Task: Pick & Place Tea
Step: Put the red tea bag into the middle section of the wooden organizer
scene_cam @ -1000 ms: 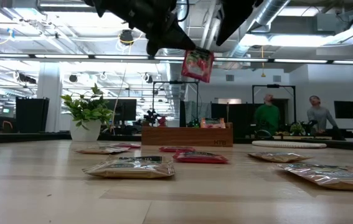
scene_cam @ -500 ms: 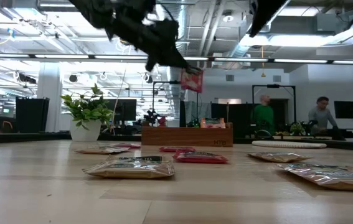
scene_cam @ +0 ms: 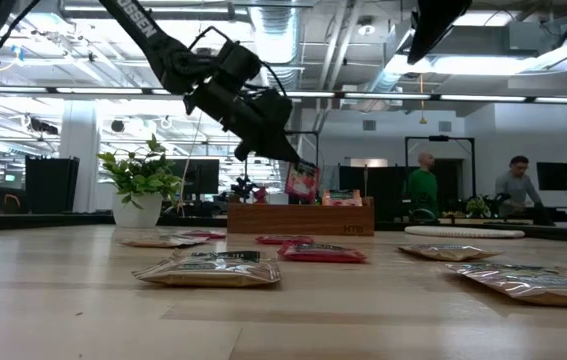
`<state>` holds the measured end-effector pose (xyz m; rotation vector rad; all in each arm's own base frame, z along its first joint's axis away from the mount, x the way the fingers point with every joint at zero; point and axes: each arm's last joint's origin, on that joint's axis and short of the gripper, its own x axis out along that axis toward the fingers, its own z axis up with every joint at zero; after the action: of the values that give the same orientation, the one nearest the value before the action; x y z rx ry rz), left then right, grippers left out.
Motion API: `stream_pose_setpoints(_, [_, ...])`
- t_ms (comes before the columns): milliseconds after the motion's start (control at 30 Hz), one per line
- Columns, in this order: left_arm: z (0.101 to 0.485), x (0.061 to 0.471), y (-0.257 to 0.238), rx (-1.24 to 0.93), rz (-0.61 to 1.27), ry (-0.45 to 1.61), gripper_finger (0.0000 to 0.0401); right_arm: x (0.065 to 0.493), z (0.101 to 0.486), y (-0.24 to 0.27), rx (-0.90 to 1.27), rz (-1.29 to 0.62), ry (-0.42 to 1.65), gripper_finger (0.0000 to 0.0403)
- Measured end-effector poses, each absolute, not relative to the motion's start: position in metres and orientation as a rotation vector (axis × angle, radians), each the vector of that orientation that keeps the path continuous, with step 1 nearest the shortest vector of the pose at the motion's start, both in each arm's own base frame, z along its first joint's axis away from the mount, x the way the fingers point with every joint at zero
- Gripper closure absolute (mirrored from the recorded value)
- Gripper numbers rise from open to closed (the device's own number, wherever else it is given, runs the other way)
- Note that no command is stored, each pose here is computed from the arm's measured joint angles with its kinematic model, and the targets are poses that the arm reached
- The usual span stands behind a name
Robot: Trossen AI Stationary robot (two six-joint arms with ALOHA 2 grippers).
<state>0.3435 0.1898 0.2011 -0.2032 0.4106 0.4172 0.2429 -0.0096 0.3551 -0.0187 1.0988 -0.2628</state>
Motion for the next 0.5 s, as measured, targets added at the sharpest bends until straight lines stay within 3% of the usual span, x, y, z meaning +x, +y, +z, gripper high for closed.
stream_pose_setpoints(500, [0.177,0.344,0.207,-0.224,0.407,0.427,0.0401,0.244,0.355,-0.01,-0.016,-0.264,1.087,0.0331])
